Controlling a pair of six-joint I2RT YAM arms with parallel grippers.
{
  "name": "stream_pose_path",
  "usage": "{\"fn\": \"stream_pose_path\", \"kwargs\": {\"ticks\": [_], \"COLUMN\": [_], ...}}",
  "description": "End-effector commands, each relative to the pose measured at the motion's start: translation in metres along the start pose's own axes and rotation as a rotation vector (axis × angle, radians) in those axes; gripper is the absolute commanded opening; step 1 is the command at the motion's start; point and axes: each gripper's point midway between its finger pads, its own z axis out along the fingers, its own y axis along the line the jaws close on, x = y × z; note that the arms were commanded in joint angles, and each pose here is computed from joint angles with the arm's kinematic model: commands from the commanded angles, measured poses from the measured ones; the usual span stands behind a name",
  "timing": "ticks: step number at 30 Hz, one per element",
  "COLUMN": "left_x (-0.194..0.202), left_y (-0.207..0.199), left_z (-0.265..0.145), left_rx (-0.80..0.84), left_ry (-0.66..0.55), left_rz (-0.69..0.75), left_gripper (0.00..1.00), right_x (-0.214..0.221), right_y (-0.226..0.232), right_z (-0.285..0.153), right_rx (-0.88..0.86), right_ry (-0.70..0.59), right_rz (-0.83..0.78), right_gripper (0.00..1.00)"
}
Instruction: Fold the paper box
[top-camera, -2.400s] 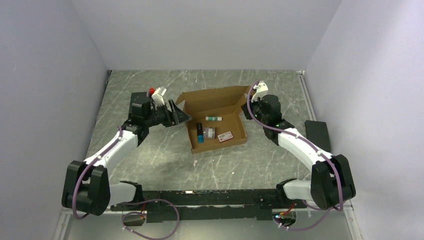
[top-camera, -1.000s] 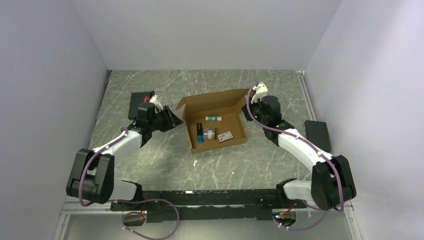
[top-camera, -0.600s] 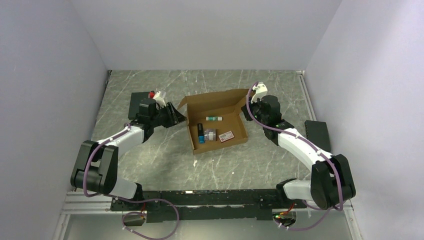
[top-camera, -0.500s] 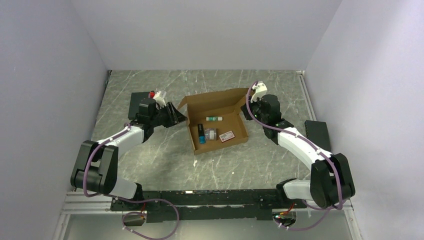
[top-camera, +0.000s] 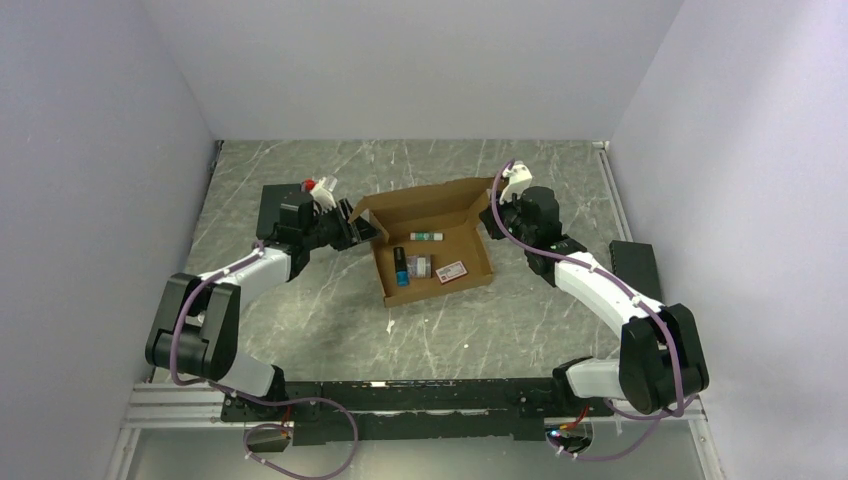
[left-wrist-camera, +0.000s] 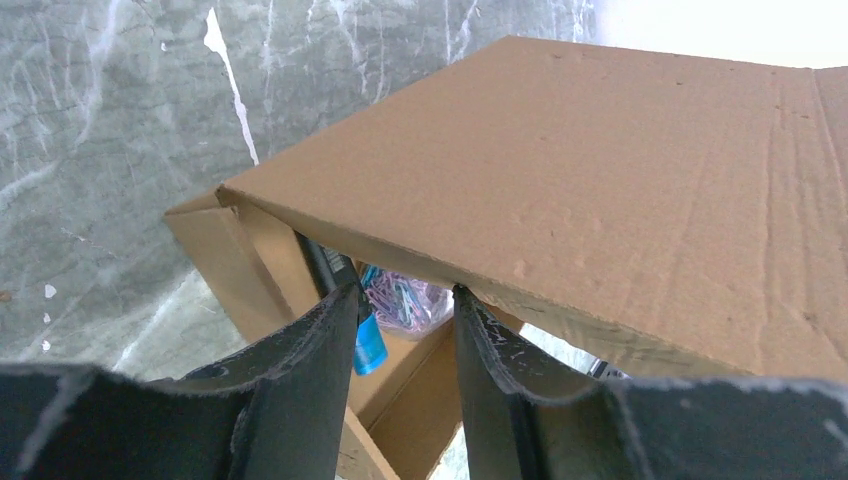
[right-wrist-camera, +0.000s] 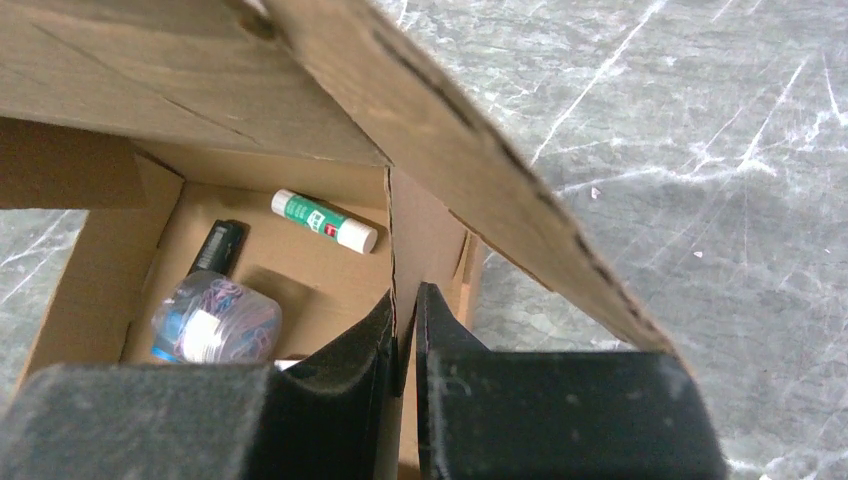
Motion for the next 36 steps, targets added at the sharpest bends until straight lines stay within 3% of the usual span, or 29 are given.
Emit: {"fn": "stream_pose_path", "kwargs": {"ticks": [1, 17, 25, 36], "left_x": [-0.014, 0.010, -0.007, -0.043], "left_y": [-0.021, -0.002, -0.004, -0.040], "left_z": [0.000, -0.049, -0.086, -0.104], "left_rx": [0.069, -0.119, -0.241, -0.179], "left_ry": [-0.030, -0.027, -0.141, -0.218], "left_rz": [0.037, 0.017, 0.037, 0.131], "left_gripper": [0.45, 0.50, 0.63, 0.82], "right_x": [-0.006, 0.020, 0.024, 0.028], "right_y": [0.013, -0.001, 0.005, 0.007], "right_z": [-0.001, -0.012, -0.017, -0.035], "right_rx": [-0.056, -0.012, -0.056, -0.085], "right_ry": [0.006, 0.054, 0.067, 0.094], "right_rz": [-0.016, -0.122, -0.169, -0.221], "right_gripper": [0.10, 0.10, 0.16, 0.27]}}
